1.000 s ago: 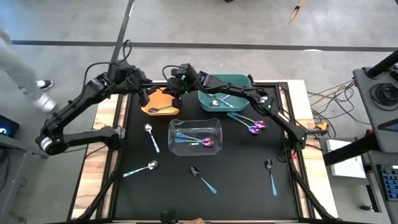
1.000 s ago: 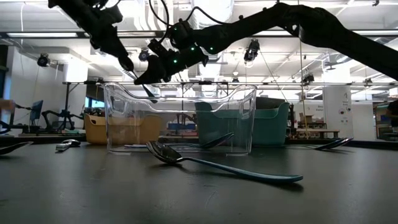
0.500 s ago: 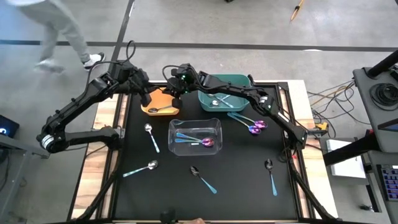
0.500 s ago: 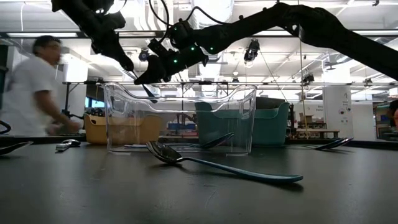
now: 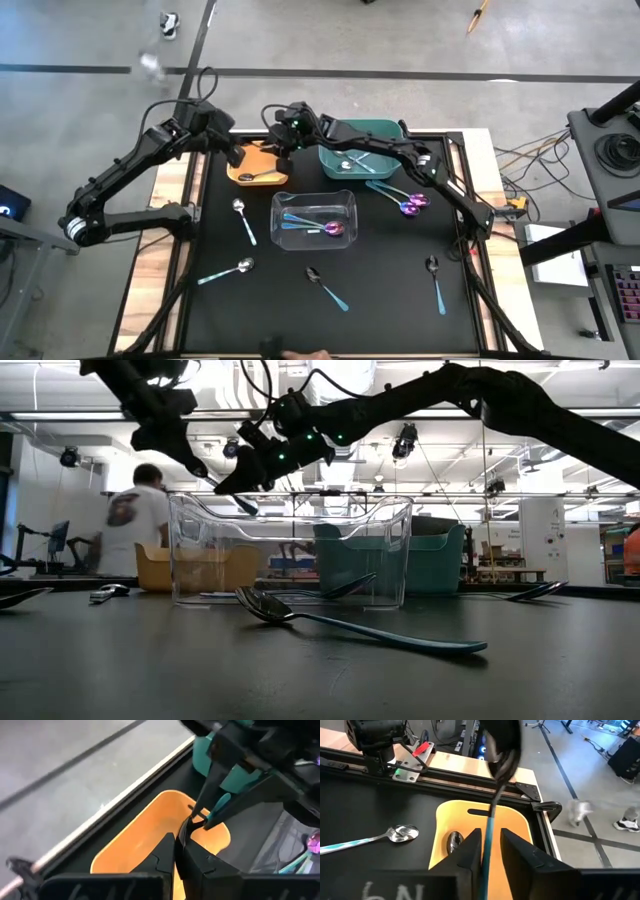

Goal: Sort silverware by color (type)
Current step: Put the blue spoon into the yellow bin

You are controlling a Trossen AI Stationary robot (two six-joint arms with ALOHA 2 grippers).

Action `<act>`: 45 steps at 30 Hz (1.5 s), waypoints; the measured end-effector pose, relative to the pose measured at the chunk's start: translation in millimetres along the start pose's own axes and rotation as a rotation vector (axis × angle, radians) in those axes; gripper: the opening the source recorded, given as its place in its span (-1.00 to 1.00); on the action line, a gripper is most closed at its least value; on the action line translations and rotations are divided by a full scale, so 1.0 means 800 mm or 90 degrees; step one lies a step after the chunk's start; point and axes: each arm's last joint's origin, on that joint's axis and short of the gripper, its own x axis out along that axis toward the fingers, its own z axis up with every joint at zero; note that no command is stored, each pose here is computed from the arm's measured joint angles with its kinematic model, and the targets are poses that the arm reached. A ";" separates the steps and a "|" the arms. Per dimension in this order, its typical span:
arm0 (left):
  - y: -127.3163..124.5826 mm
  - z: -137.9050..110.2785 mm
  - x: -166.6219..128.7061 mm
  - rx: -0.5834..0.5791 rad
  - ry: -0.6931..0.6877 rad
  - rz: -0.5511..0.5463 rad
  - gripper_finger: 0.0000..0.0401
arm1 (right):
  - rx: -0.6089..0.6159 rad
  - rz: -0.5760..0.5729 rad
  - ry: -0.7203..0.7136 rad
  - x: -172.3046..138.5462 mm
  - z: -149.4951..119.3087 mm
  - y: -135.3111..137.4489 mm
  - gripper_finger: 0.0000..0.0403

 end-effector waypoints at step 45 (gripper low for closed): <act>0.005 -0.079 0.072 -0.176 0.078 0.049 -1.00 | 0.053 0.048 0.061 -0.108 0.031 -0.053 -0.54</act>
